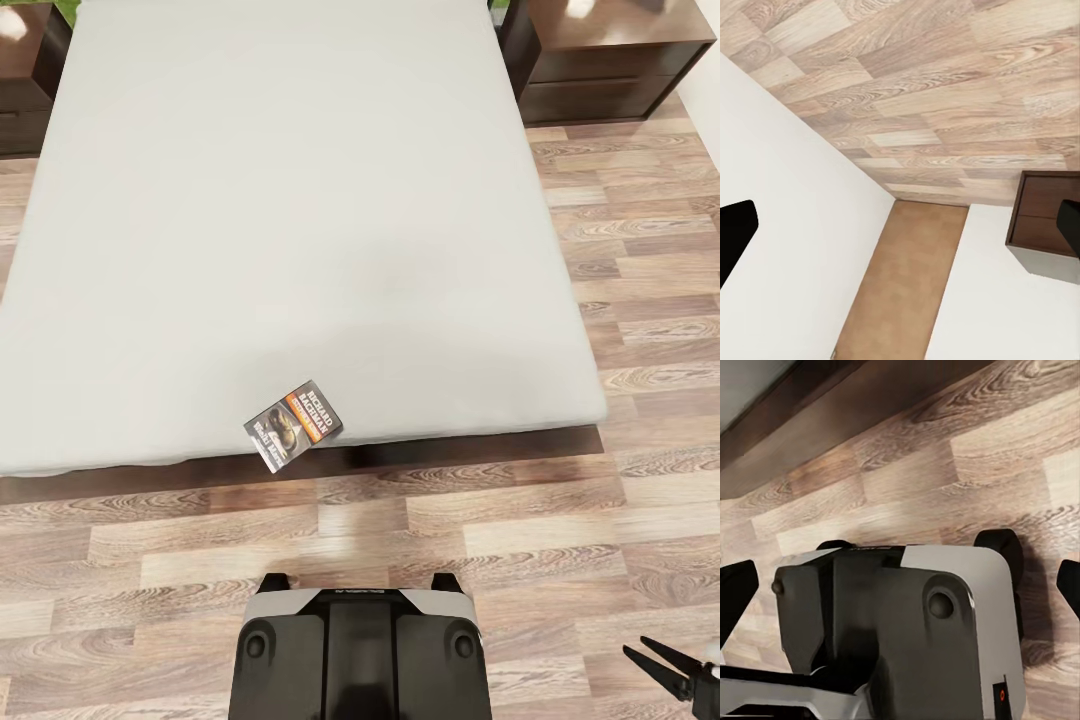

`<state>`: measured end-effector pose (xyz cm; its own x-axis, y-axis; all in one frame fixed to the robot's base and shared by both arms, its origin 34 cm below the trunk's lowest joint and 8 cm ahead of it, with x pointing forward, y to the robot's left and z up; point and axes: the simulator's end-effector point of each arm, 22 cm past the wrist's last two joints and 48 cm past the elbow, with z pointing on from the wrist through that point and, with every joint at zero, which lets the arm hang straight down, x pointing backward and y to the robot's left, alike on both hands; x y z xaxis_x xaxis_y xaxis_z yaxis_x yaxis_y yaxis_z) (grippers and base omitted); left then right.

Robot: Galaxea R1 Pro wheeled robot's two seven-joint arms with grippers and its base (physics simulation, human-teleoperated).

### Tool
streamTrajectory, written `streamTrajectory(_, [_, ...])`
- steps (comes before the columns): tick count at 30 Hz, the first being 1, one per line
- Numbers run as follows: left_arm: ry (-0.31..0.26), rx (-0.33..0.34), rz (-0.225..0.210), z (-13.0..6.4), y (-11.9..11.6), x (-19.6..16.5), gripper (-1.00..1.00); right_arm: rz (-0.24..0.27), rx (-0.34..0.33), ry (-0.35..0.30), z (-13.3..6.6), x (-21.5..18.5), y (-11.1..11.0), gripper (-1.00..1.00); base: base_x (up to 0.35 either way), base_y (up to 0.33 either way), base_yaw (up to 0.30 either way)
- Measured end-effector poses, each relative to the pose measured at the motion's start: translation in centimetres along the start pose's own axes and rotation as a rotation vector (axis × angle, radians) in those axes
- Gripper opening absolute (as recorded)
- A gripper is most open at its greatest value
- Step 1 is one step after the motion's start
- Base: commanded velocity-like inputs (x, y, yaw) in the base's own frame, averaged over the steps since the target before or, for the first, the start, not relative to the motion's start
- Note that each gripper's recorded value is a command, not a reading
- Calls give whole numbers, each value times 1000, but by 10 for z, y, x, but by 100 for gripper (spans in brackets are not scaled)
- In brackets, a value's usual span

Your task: In the bedroom, move the book from the bed onto either nightstand, and place the two sandals side by side next to the bed.

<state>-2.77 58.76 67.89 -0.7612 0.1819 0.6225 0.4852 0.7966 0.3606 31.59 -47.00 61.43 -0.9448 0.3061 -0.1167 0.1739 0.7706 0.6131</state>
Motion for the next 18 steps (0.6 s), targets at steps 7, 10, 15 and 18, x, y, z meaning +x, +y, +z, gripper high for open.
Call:
streamTrajectory(7, [0, 3, 0, 0, -1, 0, 100, 29, -99, -58, -13, -21, 18, 100, -15, 0, 0])
streamTrajectory(10, [0, 4, 0, 0, -1, 0, 100, 44, -88, -79, -18, -28, 15, 100, -22, 0, 0])
streamTrajectory(15, [1, 5, 0, 0, -1, 0, 100, 63, -75, -102, -23, -37, 10, 100, -27, 0, 0])
streamTrajectory(18, [1, 5, 1, 0, -2, 0, 100, 69, -72, -107, -25, -39, 9, 100, -18, 0, 0])
